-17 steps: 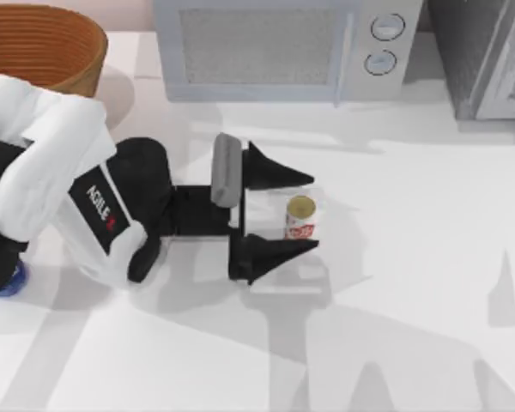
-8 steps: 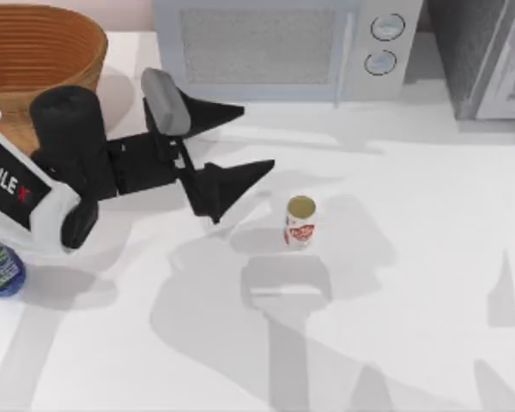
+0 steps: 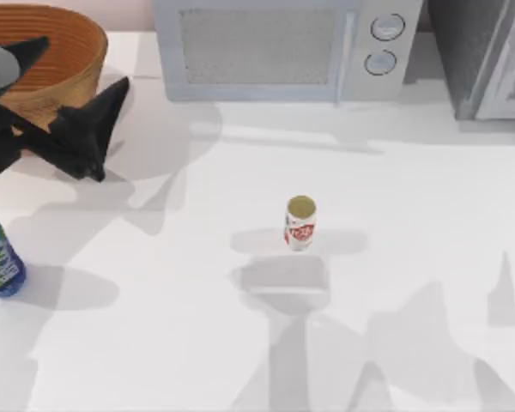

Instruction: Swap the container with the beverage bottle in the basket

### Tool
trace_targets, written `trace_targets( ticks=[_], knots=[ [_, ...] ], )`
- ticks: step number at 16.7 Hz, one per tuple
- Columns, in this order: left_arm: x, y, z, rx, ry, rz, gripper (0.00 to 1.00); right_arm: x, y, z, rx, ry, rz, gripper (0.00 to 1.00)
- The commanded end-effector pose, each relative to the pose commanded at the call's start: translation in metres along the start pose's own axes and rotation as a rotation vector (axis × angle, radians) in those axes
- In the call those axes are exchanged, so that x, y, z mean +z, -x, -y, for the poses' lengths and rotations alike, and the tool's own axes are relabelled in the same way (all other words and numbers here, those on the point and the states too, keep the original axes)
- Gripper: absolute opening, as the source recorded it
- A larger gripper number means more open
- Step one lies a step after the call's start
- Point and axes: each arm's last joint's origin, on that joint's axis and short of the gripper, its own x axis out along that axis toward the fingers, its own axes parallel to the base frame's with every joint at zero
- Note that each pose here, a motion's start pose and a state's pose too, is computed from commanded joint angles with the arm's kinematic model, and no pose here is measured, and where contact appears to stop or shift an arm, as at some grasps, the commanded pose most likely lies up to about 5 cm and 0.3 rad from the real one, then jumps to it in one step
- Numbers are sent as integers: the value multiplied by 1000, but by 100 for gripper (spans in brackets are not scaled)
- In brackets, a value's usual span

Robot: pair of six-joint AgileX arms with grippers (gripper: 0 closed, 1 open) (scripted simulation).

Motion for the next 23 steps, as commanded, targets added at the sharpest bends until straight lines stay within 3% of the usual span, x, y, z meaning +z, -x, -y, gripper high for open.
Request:
trace_targets(
  ticks=[2,5,10,14,23],
  knots=[
    [5,45,15,143,-17,34,100,0,0,0,0,0,0,100],
    [-12,93,34,330,-23,60,100,0,0,0,0,0,0,100],
    [-61,126,47,548,-7,47,100,0,0,0,0,0,0,100],
    [-81,131,48,617,3,32,100,0,0,0,0,0,0,100],
    [-84,128,44,625,7,14,100,0,0,0,0,0,0,100]
  ],
)
